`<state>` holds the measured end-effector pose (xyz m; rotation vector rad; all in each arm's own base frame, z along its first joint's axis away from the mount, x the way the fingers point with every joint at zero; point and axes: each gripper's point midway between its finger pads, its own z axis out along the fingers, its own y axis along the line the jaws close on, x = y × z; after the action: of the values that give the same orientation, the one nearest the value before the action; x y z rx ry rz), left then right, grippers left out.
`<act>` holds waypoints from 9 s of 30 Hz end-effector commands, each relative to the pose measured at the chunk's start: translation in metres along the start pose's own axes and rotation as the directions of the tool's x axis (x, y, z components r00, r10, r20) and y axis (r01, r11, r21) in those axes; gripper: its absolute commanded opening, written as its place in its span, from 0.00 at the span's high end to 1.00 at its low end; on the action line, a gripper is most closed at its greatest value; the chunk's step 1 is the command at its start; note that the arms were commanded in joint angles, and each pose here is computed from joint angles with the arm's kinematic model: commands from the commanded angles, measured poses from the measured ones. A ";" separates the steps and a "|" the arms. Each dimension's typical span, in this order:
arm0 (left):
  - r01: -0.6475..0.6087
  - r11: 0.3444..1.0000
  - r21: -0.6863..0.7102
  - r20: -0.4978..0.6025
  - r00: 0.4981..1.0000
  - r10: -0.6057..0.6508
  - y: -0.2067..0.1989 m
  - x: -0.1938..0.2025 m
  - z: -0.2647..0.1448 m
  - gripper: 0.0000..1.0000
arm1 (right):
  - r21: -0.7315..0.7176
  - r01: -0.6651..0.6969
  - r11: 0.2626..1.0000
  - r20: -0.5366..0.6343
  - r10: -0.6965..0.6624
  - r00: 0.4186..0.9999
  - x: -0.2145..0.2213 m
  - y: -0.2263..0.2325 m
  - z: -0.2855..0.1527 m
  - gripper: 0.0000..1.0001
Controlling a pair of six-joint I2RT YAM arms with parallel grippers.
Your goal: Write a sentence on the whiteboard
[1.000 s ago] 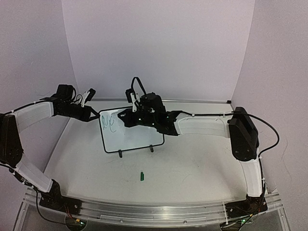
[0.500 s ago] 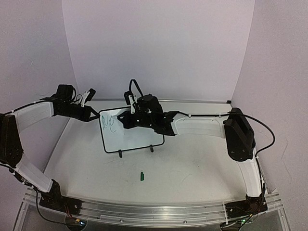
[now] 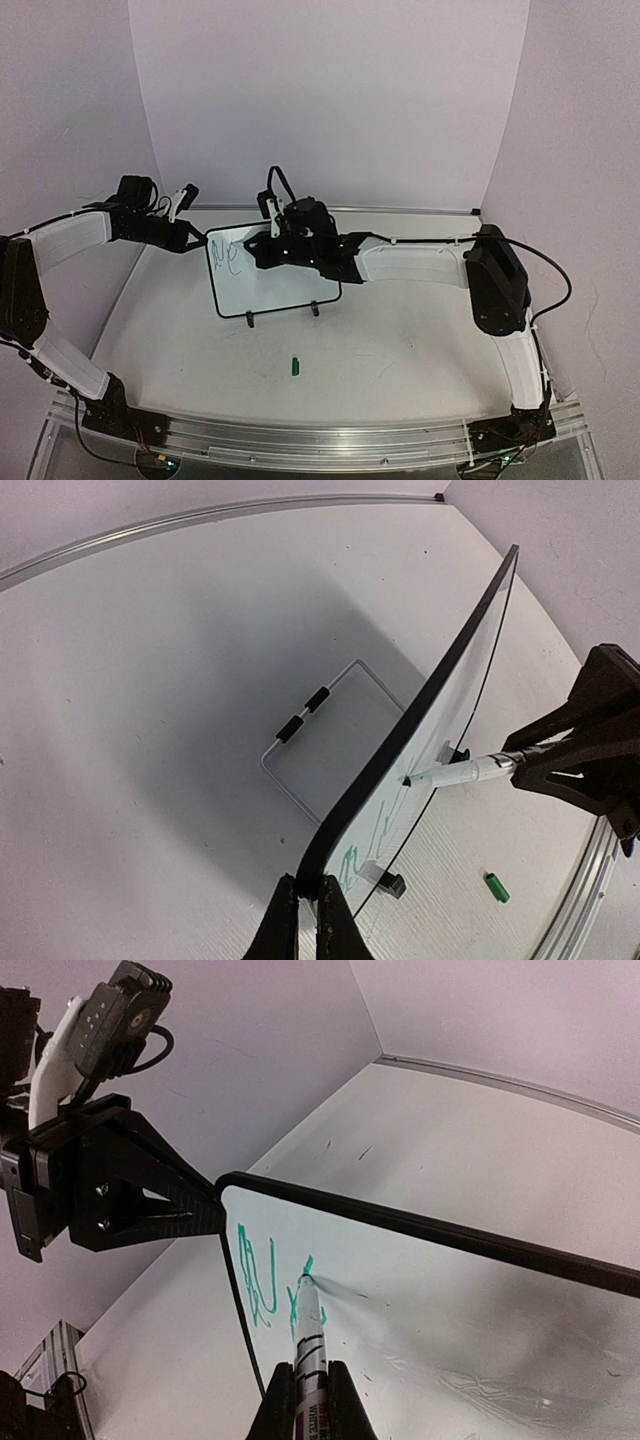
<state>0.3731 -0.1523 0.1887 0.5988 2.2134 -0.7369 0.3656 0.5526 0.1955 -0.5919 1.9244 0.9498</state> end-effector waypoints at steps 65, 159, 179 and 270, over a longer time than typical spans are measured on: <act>-0.048 0.999 -0.014 0.041 0.998 0.049 0.000 -0.011 -0.005 1.00 | 0.045 0.043 0.998 0.013 -0.044 0.999 -0.010 -0.004 -0.012 1.00; -0.055 0.998 -0.014 0.052 0.997 0.056 -0.002 -0.014 -0.007 1.00 | 0.192 0.009 0.981 -0.013 -0.006 1.000 0.012 -0.039 -0.037 1.00; -0.054 0.998 -0.013 0.050 0.997 0.054 -0.002 -0.014 -0.007 1.00 | 0.201 0.007 0.980 0.005 -0.008 1.000 0.004 -0.038 -0.044 1.00; -0.053 0.958 0.283 -0.119 0.989 0.090 -0.005 0.002 0.022 0.89 | -0.418 -0.050 0.907 -0.091 0.013 0.996 -0.027 0.019 -0.205 1.00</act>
<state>0.3821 -0.1727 0.1682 0.8258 2.2522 -1.0455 0.2651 0.3956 0.2958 -0.8437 1.8299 1.3757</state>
